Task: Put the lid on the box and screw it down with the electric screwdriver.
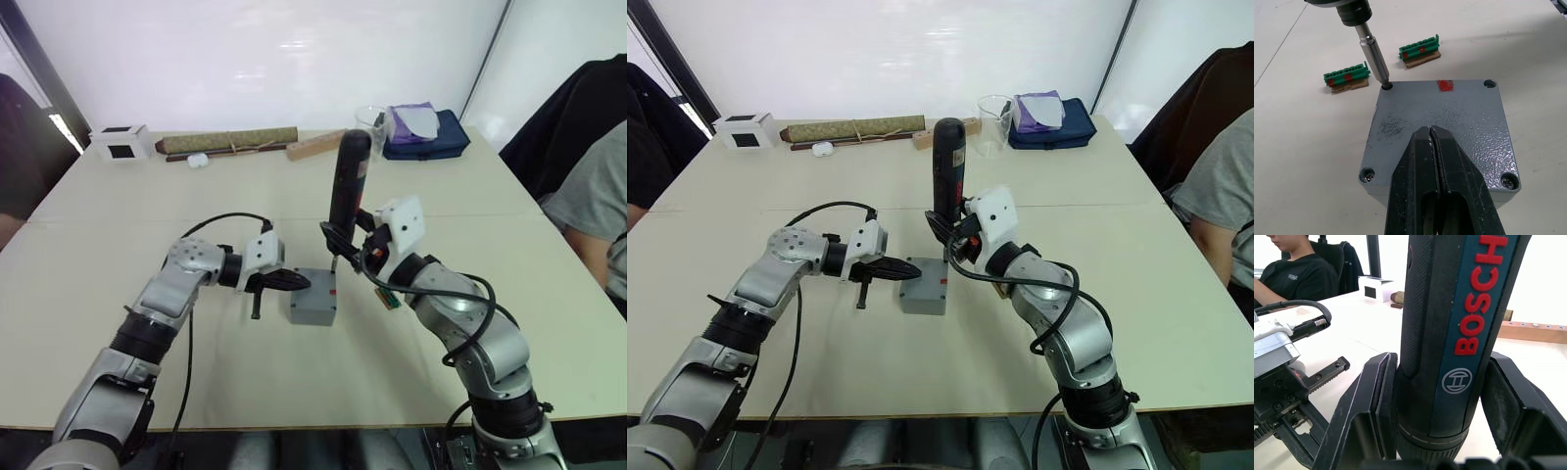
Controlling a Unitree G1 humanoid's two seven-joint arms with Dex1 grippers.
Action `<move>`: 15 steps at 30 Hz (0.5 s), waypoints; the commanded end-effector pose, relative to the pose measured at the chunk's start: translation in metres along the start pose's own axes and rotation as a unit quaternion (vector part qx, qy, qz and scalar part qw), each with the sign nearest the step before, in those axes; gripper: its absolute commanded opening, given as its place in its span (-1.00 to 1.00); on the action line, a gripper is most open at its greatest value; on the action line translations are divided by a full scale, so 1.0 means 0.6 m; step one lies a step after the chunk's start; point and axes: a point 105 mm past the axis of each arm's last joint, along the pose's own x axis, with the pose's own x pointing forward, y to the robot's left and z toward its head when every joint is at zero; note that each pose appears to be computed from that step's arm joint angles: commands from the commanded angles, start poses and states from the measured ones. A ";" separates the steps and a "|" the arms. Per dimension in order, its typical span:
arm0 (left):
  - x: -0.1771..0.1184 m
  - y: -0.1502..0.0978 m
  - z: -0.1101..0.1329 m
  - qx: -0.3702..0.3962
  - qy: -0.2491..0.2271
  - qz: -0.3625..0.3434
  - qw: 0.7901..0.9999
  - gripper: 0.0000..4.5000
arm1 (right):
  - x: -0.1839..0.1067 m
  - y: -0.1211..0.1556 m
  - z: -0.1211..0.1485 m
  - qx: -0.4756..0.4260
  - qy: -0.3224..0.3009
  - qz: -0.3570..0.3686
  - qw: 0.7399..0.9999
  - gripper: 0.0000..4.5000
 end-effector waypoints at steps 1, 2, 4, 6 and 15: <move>0.004 -0.006 -0.011 -0.003 0.012 -0.007 1.000 -1.00 | -0.012 -0.007 -0.109 0.032 0.139 -0.014 0.990 -0.10; 0.004 -0.006 -0.011 -0.003 0.012 -0.007 1.000 -1.00 | -0.012 -0.007 -0.108 0.031 0.138 -0.014 0.990 -0.10; 0.004 -0.006 -0.011 -0.003 0.011 -0.008 1.000 -1.00 | -0.011 -0.007 -0.105 0.028 0.135 -0.012 0.990 -0.10; 0.005 -0.006 -0.011 -0.003 0.011 -0.008 1.000 -1.00 | -0.008 -0.007 -0.097 0.023 0.124 -0.007 0.992 -0.10; 0.005 -0.007 0.006 -0.006 -0.012 -0.007 1.000 -1.00 | 0.011 -0.034 0.066 -0.019 -0.042 -0.025 0.999 -0.10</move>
